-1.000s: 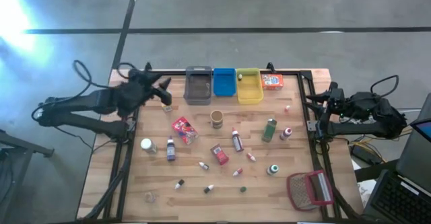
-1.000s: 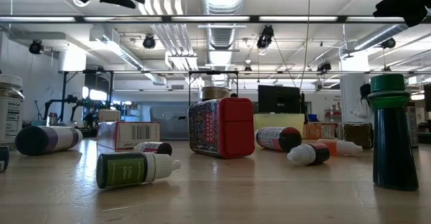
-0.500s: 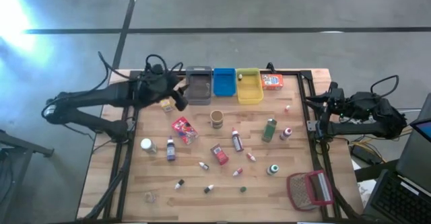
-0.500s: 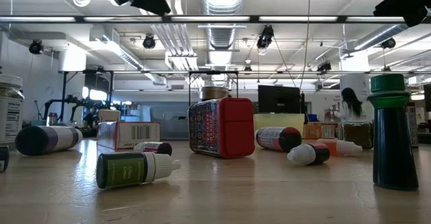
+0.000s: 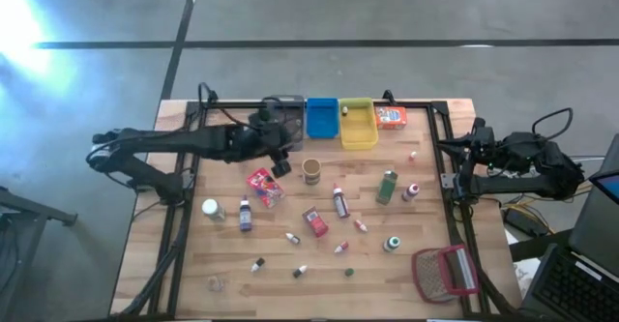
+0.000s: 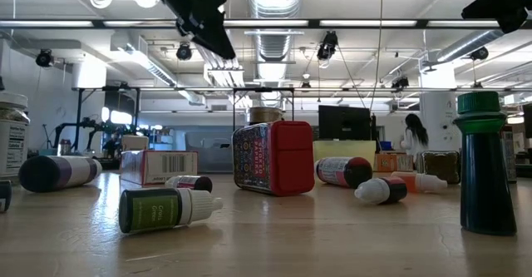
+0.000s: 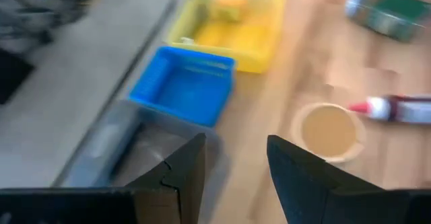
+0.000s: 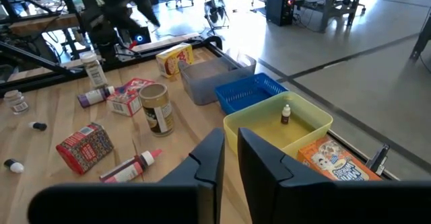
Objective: Pick & Place Kitchen Items
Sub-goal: Put the gold spice bottle into the black bin
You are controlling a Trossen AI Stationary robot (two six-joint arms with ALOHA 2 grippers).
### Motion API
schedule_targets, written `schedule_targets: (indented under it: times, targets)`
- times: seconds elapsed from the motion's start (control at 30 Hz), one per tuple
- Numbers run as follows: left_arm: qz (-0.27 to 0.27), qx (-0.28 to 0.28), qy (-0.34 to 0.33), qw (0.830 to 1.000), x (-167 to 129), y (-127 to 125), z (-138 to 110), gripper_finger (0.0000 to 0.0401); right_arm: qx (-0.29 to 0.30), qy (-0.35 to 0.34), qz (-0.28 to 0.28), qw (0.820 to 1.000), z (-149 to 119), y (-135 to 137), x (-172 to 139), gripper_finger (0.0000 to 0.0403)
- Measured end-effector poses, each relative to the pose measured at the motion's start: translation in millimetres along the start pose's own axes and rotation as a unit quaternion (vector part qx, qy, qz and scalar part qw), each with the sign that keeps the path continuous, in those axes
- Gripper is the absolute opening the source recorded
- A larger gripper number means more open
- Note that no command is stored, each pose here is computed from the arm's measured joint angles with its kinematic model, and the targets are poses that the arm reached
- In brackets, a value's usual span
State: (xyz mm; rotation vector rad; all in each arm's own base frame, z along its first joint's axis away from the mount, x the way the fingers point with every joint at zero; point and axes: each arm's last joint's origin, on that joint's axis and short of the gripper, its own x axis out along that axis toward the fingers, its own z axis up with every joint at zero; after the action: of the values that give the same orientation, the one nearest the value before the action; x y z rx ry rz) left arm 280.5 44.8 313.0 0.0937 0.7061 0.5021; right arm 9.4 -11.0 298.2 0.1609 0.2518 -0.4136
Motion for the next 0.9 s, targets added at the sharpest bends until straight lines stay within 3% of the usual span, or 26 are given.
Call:
schedule_targets:
  times: [0.3,0.63,0.9]
  targets:
    - [-0.075,-0.007,0.028,0.997,23.6,-15.1,-4.2,0.0182,0.000,0.000,0.000,1.000,0.1,0.0,0.1,0.0041]
    - [-0.075,-0.024,0.038,0.996,24.0,-15.8,-5.9,0.0286,0.000,0.000,0.000,1.000,0.1,0.0,0.1,0.0072]
    - [-0.091,-0.043,0.044,0.994,24.4,-19.3,-6.8,0.0290,0.000,0.000,0.000,1.000,0.1,0.0,0.0,0.0100]
